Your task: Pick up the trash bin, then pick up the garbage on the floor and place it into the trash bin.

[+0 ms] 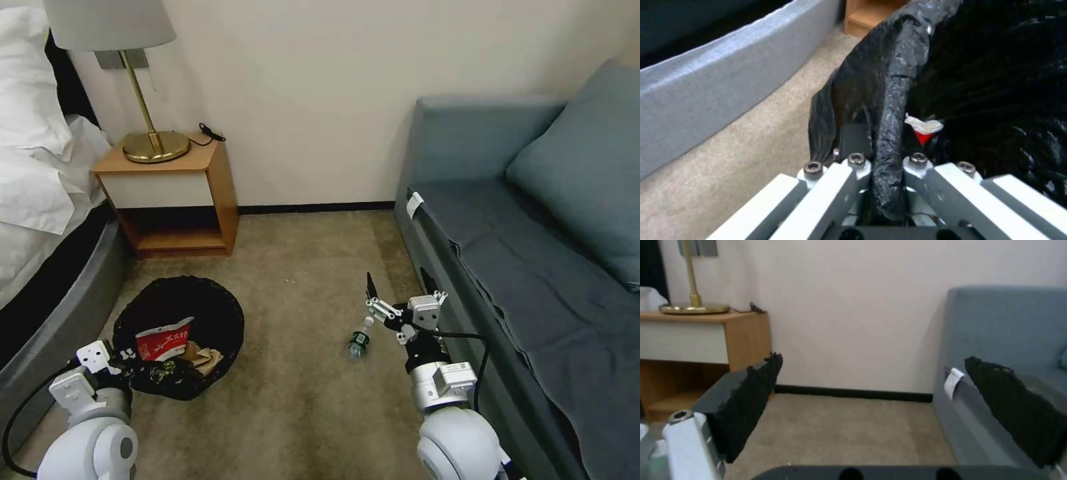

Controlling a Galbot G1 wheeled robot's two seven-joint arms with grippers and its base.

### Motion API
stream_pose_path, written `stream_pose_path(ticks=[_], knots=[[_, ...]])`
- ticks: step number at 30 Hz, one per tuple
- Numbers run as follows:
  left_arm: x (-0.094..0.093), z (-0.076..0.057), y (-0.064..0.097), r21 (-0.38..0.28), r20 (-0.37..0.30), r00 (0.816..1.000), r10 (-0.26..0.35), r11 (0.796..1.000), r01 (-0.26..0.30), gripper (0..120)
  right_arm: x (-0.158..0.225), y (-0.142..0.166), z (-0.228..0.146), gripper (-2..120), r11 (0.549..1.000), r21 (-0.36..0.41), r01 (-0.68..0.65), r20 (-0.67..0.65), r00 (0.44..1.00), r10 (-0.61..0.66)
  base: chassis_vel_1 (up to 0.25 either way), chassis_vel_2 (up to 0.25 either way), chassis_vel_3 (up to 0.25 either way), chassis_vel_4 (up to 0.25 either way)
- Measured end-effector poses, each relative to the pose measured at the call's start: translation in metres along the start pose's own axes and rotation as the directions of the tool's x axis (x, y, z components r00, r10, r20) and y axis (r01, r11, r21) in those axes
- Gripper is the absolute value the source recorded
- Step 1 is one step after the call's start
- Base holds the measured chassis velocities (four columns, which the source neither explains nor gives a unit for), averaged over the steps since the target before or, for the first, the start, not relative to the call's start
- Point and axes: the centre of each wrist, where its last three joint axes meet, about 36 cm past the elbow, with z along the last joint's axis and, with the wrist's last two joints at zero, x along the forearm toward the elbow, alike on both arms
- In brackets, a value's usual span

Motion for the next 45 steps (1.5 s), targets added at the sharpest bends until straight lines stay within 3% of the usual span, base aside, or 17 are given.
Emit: stream_pose_path(ticks=[5,10,11,12,15,17,19,20,22,28,37,45], knots=[[-0.001,0.001,0.000,0.000,-0.001,1.000,-0.001,1.000,0.001,2,-0.015,-0.001,0.004,100,1.000,-0.025,0.003,-0.062,0.998,-0.005,-0.050,0.048,0.052,-0.059],[-0.001,0.001,0.001,0.000,0.001,1.000,-0.002,1.000,0.002,2,-0.055,-0.003,-0.004,100,0.997,-0.079,0.006,-0.220,0.975,-0.023,0.000,0.000,0.000,0.000],[-0.002,0.001,0.001,0.000,0.000,1.000,-0.002,1.000,0.002,2,-0.076,-0.001,-0.006,100,0.995,-0.102,-0.006,-0.314,0.949,-0.026,0.000,0.000,0.000,0.000],[-0.002,0.001,0.001,0.000,0.000,1.000,-0.002,1.000,0.002,2,-0.076,-0.001,-0.006,100,0.995,-0.102,-0.006,-0.314,0.949,-0.026,0.000,0.000,0.000,0.000],[-0.003,0.003,0.000,0.003,-0.005,1.000,-0.003,1.000,0.003,2,-0.131,0.002,-0.002,100,0.990,-0.135,-0.042,-0.518,0.855,-0.034,0.000,0.000,0.000,0.000],[-0.003,0.003,0.000,0.003,-0.005,1.000,-0.003,1.000,0.003,2,-0.135,0.002,-0.002,100,0.990,-0.134,-0.044,-0.526,0.850,-0.034,0.000,0.000,0.000,0.000],[-0.005,0.006,0.001,0.004,-0.008,1.000,-0.005,1.000,0.005,2,-0.178,0.001,-0.002,100,0.991,-0.118,-0.064,-0.605,0.796,-0.021,0.000,0.000,0.000,0.000],[-0.005,0.006,0.001,0.004,-0.008,1.000,-0.005,1.000,0.005,2,-0.178,0.001,-0.002,100,0.991,-0.118,-0.064,-0.605,0.796,-0.021,0.000,0.000,0.000,0.000],[-0.006,0.009,0.002,0.006,-0.012,1.000,-0.009,1.000,0.009,2,-0.208,0.009,0.009,100,0.991,-0.110,-0.073,-0.705,0.709,-0.026,0.000,0.000,0.000,0.000],[-0.007,0.011,0.003,0.007,-0.013,1.000,-0.014,1.000,0.014,2,-0.236,0.026,0.054,100,0.996,-0.038,-0.085,-0.792,0.610,0.022,0.000,0.000,0.000,0.000],[-0.009,0.015,0.003,0.003,-0.019,1.000,-0.024,1.000,0.024,2,-0.255,0.035,0.123,100,0.994,0.051,-0.102,-0.835,0.541,0.098,0.000,0.000,0.000,0.000],[-0.010,0.019,0.004,0.001,-0.020,0.999,-0.030,1.000,0.030,2,-0.256,0.026,0.169,100,0.986,0.132,-0.106,-0.841,0.515,0.168,0.000,0.000,0.000,0.000]])
